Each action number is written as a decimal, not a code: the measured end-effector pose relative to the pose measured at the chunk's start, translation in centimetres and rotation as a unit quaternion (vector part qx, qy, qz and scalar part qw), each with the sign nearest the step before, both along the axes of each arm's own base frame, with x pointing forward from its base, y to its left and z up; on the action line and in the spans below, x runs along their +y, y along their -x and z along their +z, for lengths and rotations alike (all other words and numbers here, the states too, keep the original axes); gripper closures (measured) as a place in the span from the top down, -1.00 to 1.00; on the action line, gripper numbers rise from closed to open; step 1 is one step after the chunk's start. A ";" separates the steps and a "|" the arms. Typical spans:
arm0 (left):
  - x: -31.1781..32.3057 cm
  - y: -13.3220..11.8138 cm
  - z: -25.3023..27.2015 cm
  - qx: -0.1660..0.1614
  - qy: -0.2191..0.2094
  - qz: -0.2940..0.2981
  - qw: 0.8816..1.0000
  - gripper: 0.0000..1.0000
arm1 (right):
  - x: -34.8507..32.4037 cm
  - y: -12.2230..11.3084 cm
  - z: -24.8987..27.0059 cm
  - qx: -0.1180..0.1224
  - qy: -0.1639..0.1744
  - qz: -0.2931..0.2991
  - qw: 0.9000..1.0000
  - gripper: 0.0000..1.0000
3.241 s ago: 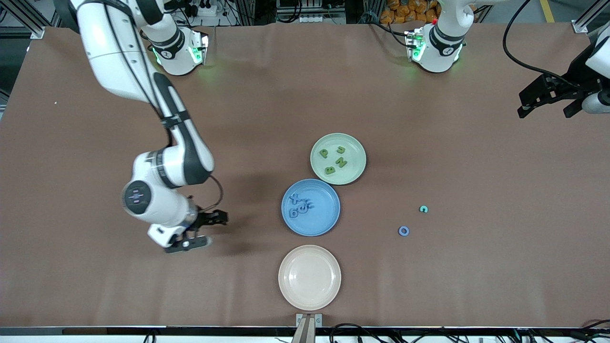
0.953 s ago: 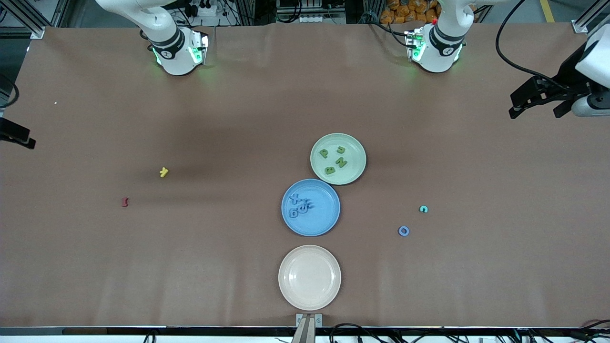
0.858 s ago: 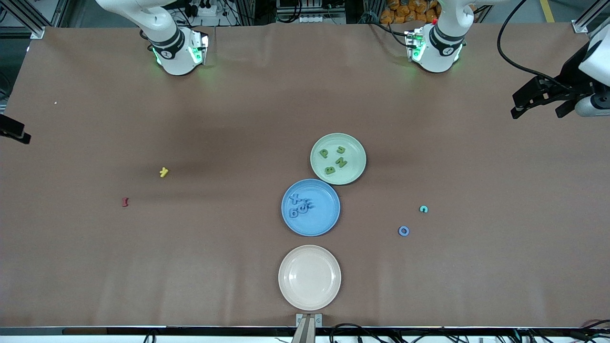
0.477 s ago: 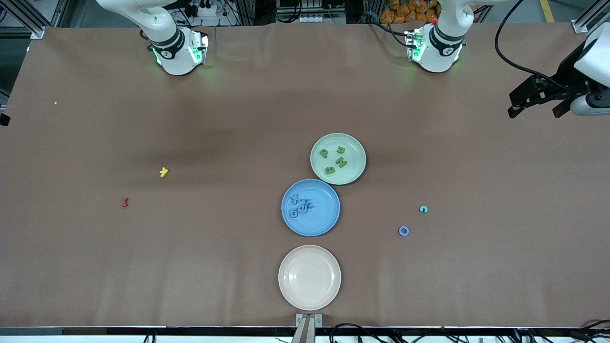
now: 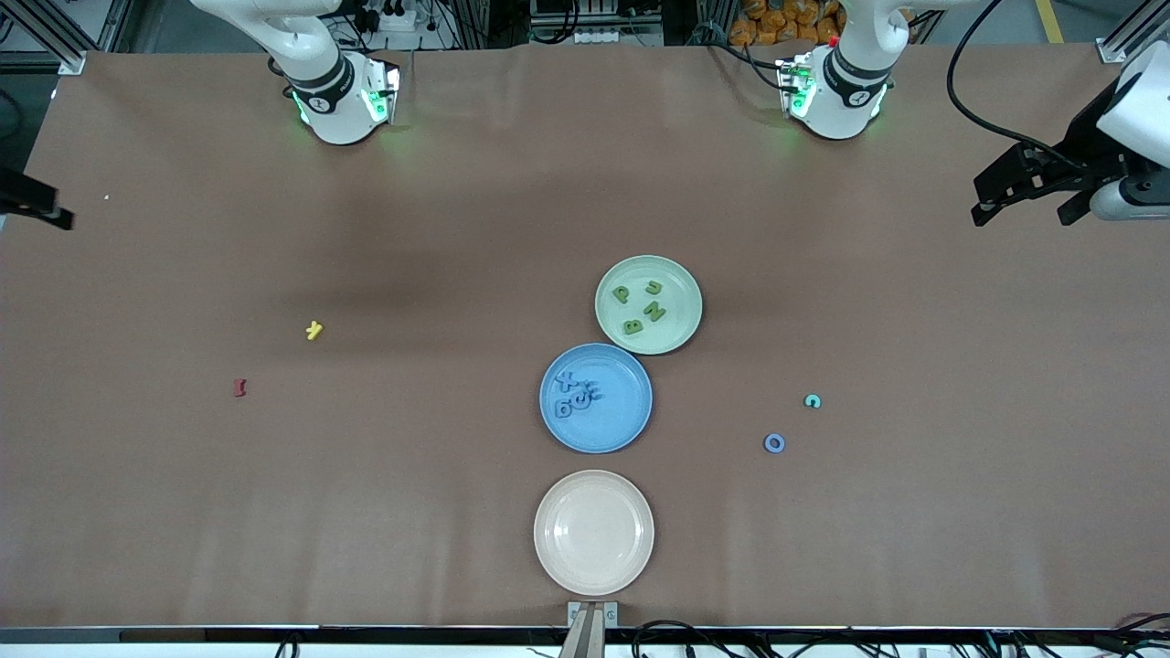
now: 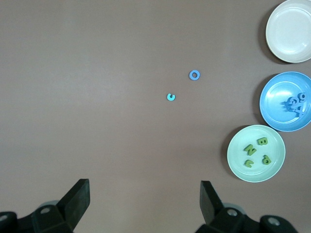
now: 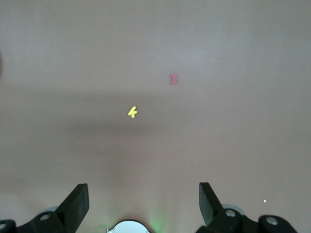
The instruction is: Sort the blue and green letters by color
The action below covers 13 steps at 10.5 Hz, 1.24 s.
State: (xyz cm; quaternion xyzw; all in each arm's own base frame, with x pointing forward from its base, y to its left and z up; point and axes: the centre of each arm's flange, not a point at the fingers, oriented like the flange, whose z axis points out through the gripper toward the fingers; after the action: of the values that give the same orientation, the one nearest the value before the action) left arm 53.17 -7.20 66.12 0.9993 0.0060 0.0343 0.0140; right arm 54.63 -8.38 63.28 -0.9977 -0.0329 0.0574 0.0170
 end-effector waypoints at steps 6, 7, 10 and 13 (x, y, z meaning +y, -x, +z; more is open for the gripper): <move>0.6 -0.4 -0.5 0.005 0.000 0.006 1.000 1.00 | 5.4 -1.1 -1.2 -0.004 0.005 -0.003 1.000 1.00; 0.6 -0.5 -0.7 0.006 0.000 0.006 1.000 1.00 | 5.4 -1.4 -1.5 -0.007 0.005 -0.003 1.000 1.00; 0.6 -0.5 -0.7 0.007 0.000 0.006 1.000 1.00 | 5.4 -2.0 -2.6 0.000 0.008 -0.002 1.000 1.00; 0.5 -0.5 -0.7 0.006 0.000 0.005 1.000 1.00 | 6.2 -2.1 -2.7 0.000 0.011 0.004 1.000 1.00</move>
State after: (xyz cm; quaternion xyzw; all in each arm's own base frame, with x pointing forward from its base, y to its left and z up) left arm 53.65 -6.72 65.45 0.9995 0.0109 0.0279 0.0133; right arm 56.72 -2.18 60.61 -0.9976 -0.0368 0.0581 0.0062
